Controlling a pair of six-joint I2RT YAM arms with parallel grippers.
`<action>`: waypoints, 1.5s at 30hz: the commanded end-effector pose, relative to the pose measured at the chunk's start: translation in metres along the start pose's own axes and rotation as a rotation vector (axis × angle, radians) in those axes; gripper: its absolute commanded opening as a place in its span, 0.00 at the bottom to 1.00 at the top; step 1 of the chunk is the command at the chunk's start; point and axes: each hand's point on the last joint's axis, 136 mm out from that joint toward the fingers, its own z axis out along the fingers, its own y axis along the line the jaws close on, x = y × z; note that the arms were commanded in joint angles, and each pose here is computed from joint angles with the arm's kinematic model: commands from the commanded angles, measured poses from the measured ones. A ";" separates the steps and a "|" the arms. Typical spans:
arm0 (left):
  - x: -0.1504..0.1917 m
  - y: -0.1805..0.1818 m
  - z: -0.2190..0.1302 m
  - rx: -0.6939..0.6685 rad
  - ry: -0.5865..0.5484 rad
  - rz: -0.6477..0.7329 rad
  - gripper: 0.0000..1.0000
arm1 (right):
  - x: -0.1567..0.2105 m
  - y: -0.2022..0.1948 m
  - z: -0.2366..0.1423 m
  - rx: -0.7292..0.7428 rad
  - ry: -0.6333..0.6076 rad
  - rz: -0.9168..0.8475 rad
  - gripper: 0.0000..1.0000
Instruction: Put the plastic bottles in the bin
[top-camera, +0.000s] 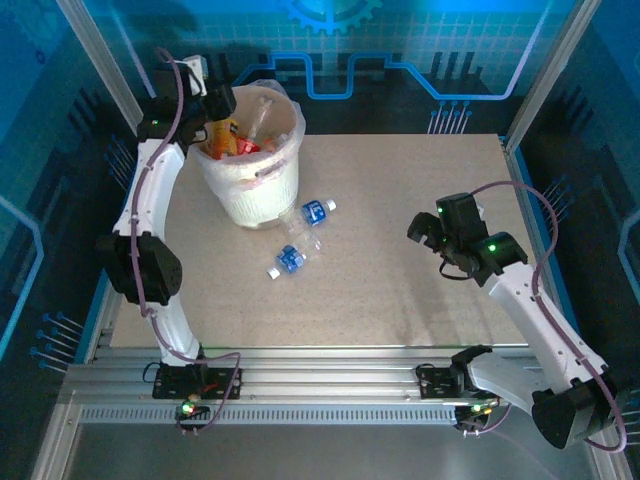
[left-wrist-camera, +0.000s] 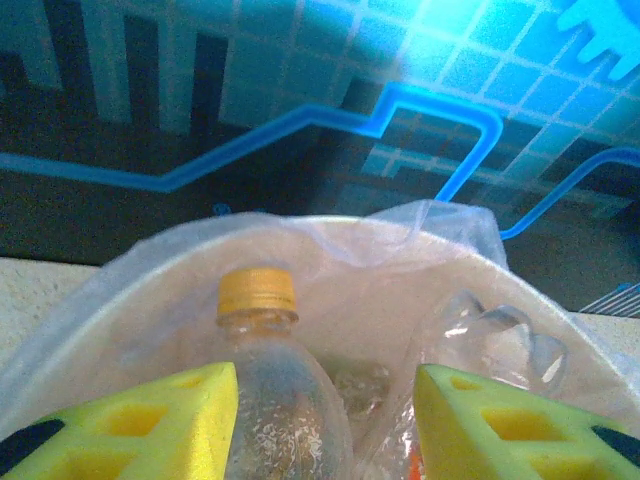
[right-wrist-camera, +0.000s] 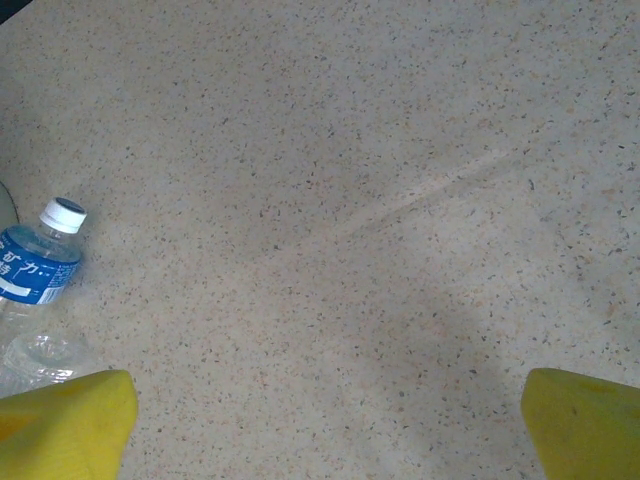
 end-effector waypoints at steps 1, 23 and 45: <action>0.009 -0.004 0.000 0.036 0.044 -0.055 0.51 | 0.005 -0.008 0.001 0.026 0.013 0.013 1.00; -0.016 -0.055 -0.073 0.179 -0.038 -0.008 0.61 | 0.004 -0.010 -0.003 0.027 0.005 0.016 1.00; 0.212 -0.143 -0.179 0.227 0.103 0.438 0.99 | -0.004 -0.022 -0.005 0.054 -0.079 0.045 1.00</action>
